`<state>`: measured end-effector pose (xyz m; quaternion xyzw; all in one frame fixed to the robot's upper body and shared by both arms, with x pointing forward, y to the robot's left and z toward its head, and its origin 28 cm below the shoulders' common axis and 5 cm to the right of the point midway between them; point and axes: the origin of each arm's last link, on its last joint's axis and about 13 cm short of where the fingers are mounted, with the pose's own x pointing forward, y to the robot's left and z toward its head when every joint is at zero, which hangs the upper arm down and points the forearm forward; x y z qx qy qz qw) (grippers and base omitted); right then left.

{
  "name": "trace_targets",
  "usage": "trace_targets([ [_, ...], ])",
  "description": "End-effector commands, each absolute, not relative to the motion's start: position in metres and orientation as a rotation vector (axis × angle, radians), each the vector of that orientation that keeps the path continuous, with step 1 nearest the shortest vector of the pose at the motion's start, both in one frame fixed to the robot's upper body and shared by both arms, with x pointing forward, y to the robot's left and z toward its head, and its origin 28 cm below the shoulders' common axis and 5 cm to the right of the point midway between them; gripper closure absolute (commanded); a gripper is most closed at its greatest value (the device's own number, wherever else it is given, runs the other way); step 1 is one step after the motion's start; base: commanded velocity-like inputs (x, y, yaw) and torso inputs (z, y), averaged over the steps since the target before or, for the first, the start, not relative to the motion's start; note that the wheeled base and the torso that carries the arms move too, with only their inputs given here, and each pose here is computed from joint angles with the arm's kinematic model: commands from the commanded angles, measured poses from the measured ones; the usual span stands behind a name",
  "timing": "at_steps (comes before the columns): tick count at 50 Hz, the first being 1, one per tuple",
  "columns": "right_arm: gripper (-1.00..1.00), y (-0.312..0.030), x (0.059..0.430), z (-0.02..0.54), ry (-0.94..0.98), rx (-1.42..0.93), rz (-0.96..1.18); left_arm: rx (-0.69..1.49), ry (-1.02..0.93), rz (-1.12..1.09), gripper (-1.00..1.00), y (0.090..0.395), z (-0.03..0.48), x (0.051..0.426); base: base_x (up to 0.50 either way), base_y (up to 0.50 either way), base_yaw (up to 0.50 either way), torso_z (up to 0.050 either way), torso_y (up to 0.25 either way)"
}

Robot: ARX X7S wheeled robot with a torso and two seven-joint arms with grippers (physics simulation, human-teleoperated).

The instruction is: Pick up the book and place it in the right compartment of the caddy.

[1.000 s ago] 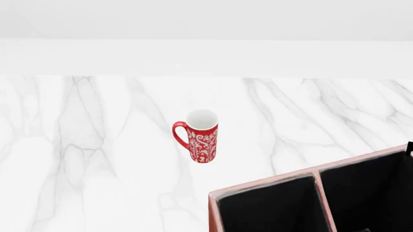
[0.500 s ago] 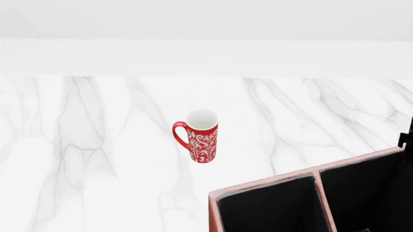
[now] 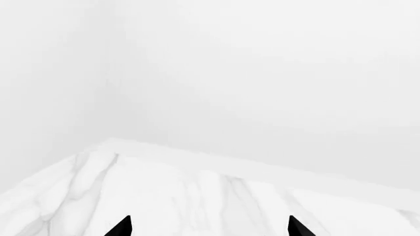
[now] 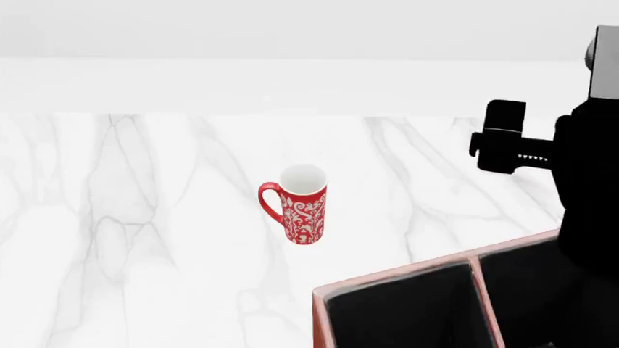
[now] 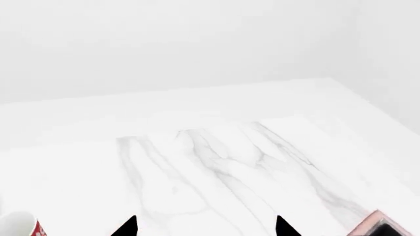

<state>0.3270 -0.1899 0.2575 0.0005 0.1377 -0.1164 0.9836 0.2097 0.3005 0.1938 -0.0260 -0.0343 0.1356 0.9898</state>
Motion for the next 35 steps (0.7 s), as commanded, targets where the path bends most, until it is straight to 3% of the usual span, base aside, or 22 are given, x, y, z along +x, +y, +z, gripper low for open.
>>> trace_targets([
  [1, -1.00, -0.157, 0.334, 0.254, 0.213, -0.030, -0.148, 0.070, -0.058, 0.055, -1.00, 0.262, 0.218, 0.255, 0.00, 0.00, 0.00, 0.000, 0.000],
  [10, -1.00, -0.138, 0.334, 0.250, 0.185, -0.047, -0.088, 0.086, -0.073, -0.056, -1.00, 0.237, 0.224, 0.276, 0.00, 0.00, 0.00, 0.000, 0.000],
  [35, -1.00, -0.100, 0.331, 0.242, 0.171, -0.055, 0.045, 0.102, -0.103, -0.169, -1.00, 0.209, 0.237, 0.299, 0.00, 0.00, 0.00, 0.000, 0.000],
])
